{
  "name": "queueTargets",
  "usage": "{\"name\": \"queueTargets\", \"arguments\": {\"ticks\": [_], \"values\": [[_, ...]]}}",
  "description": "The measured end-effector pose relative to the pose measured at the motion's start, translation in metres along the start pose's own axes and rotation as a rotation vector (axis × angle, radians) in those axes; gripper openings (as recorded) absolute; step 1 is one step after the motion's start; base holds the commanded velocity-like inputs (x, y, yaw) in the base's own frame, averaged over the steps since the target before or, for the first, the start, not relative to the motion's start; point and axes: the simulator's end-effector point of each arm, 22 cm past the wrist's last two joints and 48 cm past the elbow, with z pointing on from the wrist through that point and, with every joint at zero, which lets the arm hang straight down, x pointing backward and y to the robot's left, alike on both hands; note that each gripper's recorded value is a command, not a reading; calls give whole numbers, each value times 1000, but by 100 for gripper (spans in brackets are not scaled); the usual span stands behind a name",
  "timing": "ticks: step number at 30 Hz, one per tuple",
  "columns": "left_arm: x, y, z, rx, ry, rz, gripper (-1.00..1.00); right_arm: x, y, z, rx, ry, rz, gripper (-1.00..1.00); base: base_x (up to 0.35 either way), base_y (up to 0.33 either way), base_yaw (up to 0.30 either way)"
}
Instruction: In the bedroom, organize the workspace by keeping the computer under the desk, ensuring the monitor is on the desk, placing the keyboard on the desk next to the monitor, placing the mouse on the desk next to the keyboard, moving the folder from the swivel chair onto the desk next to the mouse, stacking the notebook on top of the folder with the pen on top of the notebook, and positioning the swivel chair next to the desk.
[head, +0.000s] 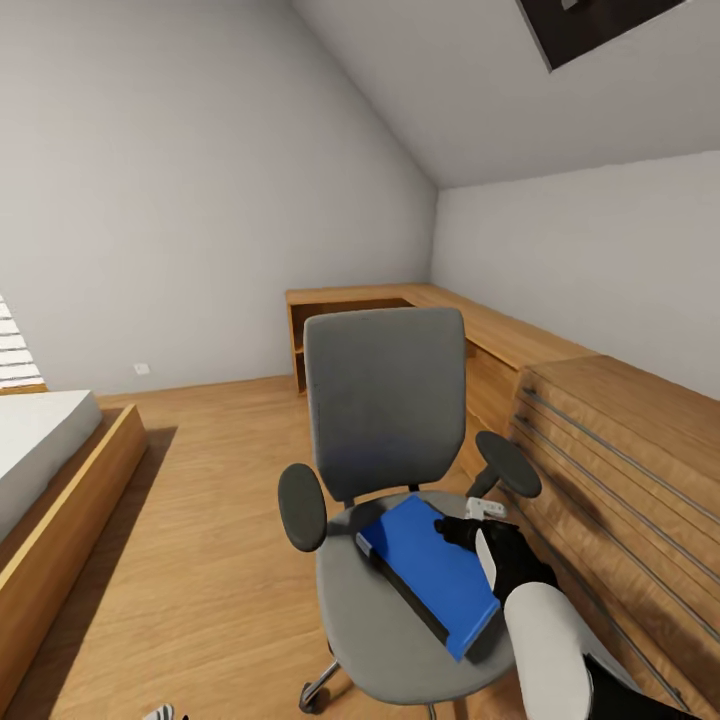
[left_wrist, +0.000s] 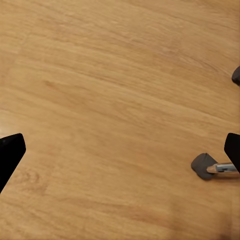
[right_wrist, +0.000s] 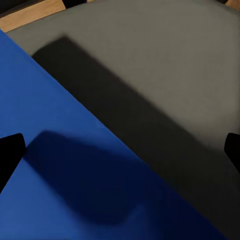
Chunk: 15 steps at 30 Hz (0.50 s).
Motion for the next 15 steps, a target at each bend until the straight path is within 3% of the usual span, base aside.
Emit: {"name": "queueTargets", "arguments": {"ticks": [15], "values": [[1, 1, 2, -2, 5, 2, 100, -5, -2, 4, 6, -3, -5, 100, -29, 0, 0]]}}
